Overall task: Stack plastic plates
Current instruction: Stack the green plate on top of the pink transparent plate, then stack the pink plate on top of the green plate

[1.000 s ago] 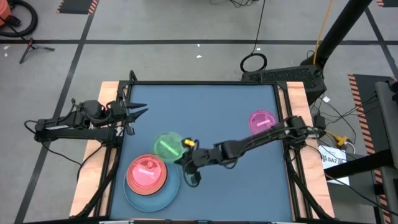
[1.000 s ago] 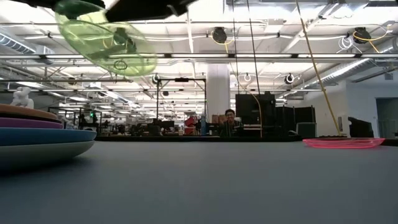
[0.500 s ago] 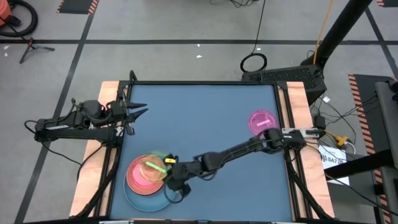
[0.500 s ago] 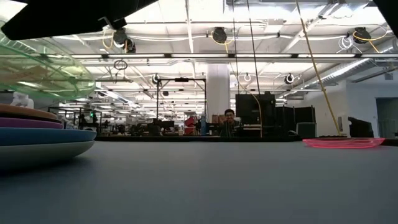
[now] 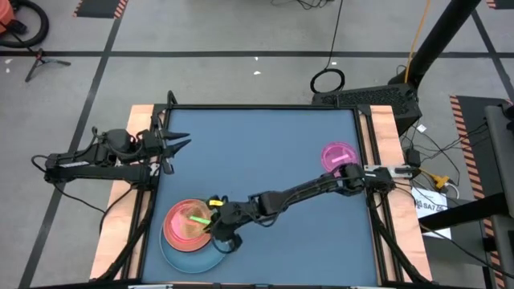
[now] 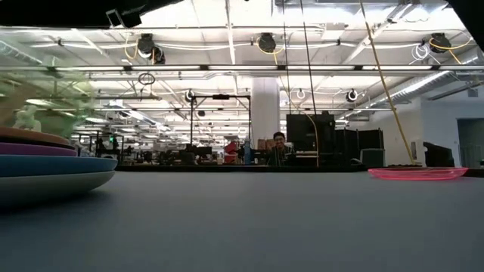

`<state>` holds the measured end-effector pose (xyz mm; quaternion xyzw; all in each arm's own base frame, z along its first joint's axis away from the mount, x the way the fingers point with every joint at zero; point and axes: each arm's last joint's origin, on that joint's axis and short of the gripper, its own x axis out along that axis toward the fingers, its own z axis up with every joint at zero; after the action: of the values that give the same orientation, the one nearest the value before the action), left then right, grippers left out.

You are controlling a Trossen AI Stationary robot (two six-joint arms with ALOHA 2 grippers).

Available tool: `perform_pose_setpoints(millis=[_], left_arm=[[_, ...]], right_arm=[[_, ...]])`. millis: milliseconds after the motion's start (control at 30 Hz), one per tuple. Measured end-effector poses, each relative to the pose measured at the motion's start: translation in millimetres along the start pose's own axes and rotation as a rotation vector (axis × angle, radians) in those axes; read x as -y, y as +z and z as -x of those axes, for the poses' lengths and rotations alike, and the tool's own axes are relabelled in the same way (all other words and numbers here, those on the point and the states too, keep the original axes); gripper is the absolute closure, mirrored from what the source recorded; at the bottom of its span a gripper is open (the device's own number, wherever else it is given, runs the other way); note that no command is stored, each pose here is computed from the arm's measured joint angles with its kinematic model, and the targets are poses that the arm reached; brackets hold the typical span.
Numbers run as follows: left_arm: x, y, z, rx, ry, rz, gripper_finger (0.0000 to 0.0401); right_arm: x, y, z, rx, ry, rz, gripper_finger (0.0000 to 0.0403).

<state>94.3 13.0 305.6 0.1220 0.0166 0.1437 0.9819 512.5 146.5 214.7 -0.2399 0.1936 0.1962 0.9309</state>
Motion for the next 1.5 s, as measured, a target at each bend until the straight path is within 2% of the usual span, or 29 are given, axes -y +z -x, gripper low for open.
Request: perform_pose_setpoints(millis=[167, 433, 733, 900, 1033, 1200, 1367, 1433, 1500], left_arm=[[0.0, 0.0, 0.0, 0.000, 0.000, 0.002, 0.0313], [0.0, 0.0, 0.0, 0.000, 0.000, -0.006, 0.0313], [0.0, 0.0, 0.1, 0.000, 0.000, -0.006, 0.0313], [0.0, 0.1, 0.0, 0.000, -0.001, -0.006, 0.0313], [0.0, 0.1, 0.0, 0.000, -0.001, -0.005, 0.0313], [0.0, 0.1, 0.0, 0.000, 0.000, -0.001, 0.0313], [0.0, 0.1, 0.1, 0.000, -0.001, 0.025, 0.0313], [0.0, 0.1, 0.1, 0.000, 0.000, 0.026, 0.0313], [0.0, 0.0, 0.0, 0.000, -0.001, 0.028, 0.0313]], right_arm=[[2.1, -0.6, 0.1, -0.023, -0.056, 0.001, 0.0347], [2.3, -1.2, 0.1, -0.036, -0.075, -0.029, 0.0342], [7.0, -1.4, 10.6, -0.163, -0.194, -0.044, 0.0342], [21.7, 5.4, 43.5, -0.301, -0.208, -0.091, 0.0350], [40.7, -5.9, 66.1, -0.445, -0.205, -0.183, 0.0364], [56.3, -29.0, 102.1, -0.743, -0.242, -0.330, 0.0383], [61.4, -56.0, 150.8, -1.059, -0.450, -0.447, 0.0398], [57.2, -69.0, 172.1, -1.101, -0.548, -0.470, 0.0400], [50.9, -81.0, 193.6, -1.069, -0.624, -0.504, 0.0400]])
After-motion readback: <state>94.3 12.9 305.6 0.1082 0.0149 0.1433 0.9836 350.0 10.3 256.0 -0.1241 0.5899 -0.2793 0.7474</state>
